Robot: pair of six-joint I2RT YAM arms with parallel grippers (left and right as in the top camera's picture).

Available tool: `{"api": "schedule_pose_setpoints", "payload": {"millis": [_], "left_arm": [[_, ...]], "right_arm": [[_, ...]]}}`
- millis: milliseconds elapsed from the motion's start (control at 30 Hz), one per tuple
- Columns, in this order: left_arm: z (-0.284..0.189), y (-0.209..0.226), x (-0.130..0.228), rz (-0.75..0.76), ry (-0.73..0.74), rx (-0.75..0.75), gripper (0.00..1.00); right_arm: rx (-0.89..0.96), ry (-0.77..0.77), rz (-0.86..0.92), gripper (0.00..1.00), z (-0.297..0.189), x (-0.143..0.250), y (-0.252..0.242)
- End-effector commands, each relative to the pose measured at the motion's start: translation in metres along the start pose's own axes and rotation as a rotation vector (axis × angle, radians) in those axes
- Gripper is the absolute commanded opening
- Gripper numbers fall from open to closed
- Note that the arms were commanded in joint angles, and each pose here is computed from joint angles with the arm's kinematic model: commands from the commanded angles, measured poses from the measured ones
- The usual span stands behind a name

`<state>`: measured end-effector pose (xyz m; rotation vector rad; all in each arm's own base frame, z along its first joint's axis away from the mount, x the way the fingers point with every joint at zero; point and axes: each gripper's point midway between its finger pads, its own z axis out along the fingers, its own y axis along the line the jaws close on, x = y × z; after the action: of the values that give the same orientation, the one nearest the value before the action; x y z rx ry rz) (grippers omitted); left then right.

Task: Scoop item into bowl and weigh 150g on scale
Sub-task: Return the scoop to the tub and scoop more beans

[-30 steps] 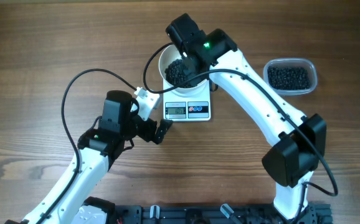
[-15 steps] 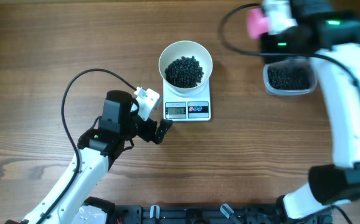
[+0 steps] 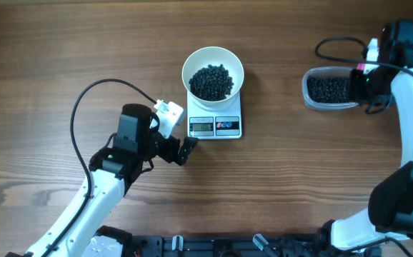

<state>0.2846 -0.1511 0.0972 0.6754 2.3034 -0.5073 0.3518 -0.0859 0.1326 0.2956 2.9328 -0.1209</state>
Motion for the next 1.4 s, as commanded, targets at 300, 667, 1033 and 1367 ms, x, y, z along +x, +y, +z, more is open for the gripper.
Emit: {"api": "schedule_pose_setpoints", "payload": {"millis": [300,667,1033,1367], "left_arm": [[0.0,0.0,0.001,-0.003,0.002,-0.003,1.0],[0.0,0.0,0.001,-0.003,0.002,-0.003,1.0],[0.0,0.0,0.001,-0.003,0.002,-0.003,1.0],[0.0,0.0,0.001,-0.003,0.002,-0.003,1.0]], "right_arm": [[0.015,0.178,-0.009,0.04,0.058,0.021,0.002],[-0.169,0.202,-0.195,0.04,0.056,0.029,0.049],[-0.281,0.236,-0.258,0.04,0.05,0.041,0.066],[-0.393,0.254,-0.321,0.04,0.041,0.051,0.091]]}}
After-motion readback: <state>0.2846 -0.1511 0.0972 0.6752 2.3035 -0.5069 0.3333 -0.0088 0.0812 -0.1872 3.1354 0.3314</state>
